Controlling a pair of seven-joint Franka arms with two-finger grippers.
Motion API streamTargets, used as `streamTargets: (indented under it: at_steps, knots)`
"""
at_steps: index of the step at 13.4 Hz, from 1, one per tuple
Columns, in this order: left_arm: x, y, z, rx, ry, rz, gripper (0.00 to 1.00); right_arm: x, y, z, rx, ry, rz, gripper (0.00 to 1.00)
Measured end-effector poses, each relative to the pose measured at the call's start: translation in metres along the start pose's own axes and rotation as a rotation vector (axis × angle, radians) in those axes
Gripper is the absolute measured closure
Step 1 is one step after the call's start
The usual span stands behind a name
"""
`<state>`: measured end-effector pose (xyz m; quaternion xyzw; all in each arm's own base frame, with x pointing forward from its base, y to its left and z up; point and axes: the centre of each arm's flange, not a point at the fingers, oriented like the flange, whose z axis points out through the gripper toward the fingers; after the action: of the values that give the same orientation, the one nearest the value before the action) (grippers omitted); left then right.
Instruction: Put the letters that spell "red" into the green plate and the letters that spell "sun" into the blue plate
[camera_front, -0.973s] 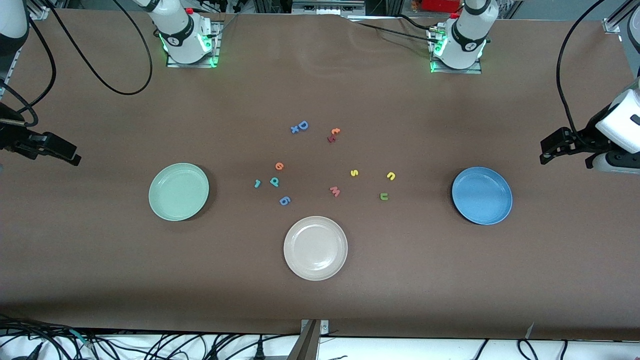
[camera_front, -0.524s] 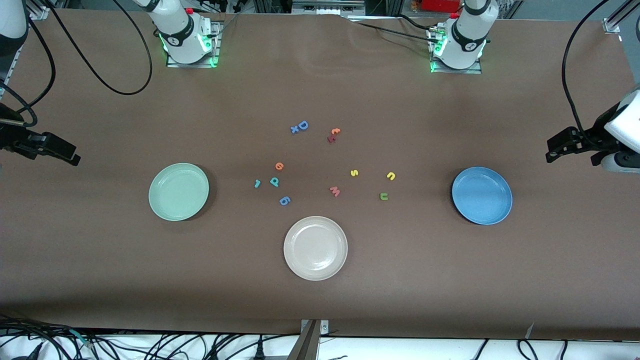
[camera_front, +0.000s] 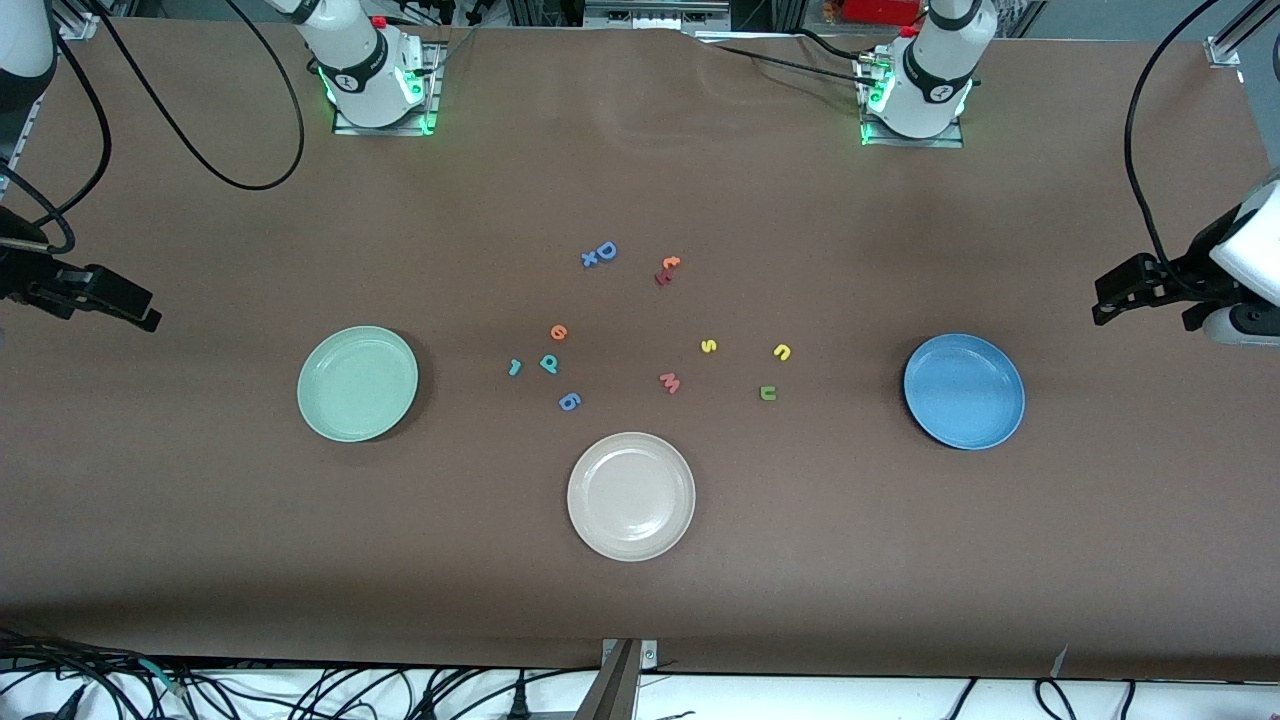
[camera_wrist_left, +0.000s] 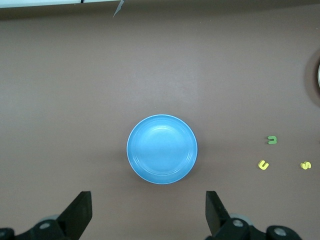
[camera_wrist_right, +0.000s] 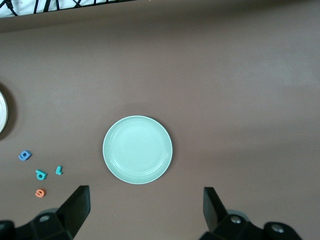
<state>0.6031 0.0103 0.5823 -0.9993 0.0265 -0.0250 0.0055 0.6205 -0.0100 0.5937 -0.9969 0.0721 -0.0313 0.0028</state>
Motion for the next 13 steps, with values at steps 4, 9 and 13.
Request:
streamTargets:
  at_steps: [4, 9, 13]
  knots:
    - [0.0002, 0.0012, 0.0011, 0.0, -0.002, 0.002, 0.0, 0.0001, 0.0, 0.0004, 0.0, -0.001, 0.0, 0.0]
    - [0.0002, 0.0017, 0.0015, 0.0, -0.003, 0.003, 0.0, 0.0002, -0.0001, 0.0008, 0.0, -0.001, 0.0, 0.0]
    - [0.0003, 0.003, 0.0015, -0.001, -0.003, 0.005, 0.0, 0.0004, -0.0001, 0.0013, -0.001, -0.002, 0.0, 0.0]
